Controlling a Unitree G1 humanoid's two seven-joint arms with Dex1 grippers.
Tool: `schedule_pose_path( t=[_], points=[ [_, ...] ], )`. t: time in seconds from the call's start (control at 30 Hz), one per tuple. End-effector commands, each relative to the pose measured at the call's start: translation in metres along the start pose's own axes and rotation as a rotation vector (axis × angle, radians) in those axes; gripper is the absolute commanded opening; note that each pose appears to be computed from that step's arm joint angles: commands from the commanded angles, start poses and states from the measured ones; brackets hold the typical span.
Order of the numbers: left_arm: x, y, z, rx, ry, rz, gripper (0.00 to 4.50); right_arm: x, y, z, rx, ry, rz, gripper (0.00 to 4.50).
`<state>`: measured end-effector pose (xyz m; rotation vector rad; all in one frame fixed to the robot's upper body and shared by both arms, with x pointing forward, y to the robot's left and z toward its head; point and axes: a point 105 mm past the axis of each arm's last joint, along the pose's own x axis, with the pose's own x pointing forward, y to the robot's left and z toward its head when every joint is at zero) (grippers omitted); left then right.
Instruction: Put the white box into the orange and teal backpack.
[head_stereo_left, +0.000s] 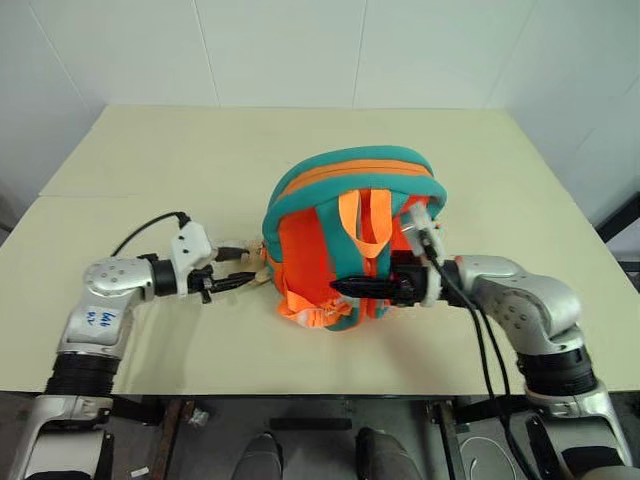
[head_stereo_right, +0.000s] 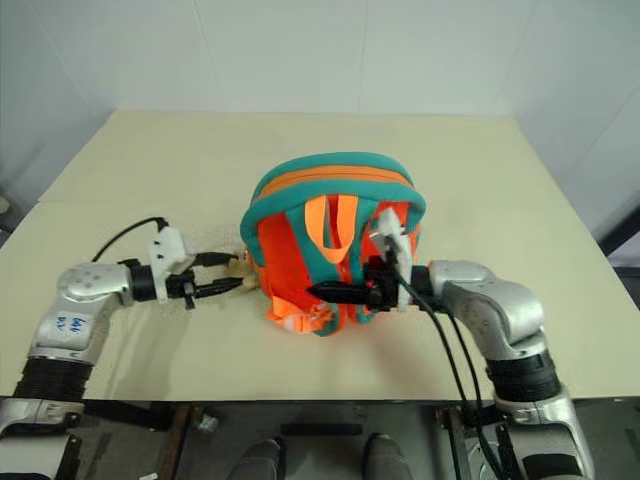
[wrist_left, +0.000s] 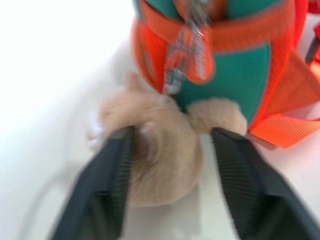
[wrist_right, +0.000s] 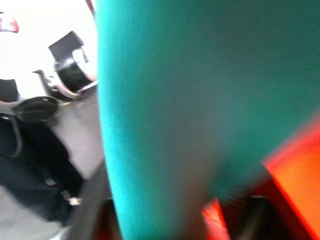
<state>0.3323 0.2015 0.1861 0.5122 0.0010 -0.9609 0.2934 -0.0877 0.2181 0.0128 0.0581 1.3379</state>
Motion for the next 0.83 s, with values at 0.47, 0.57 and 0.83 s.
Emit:
schedule_pose_path(
  t=[0.47, 0.57, 0.83],
  points=[
    [-0.028, -0.034, 0.025, -0.039, -0.067, -0.042, 4.50, -0.115, -0.031, -0.006, -0.306, 0.049, -0.425, 4.47],
    [-0.025, -0.031, 0.027, -0.028, -0.082, -0.038, 4.50, -0.127, -0.039, -0.006, -0.332, 0.059, -0.460, 4.47],
    [-0.023, -0.031, 0.018, -0.028, -0.057, -0.034, 4.50, -0.123, -0.047, -0.010, -0.348, 0.092, -0.443, 4.47]
  ],
)
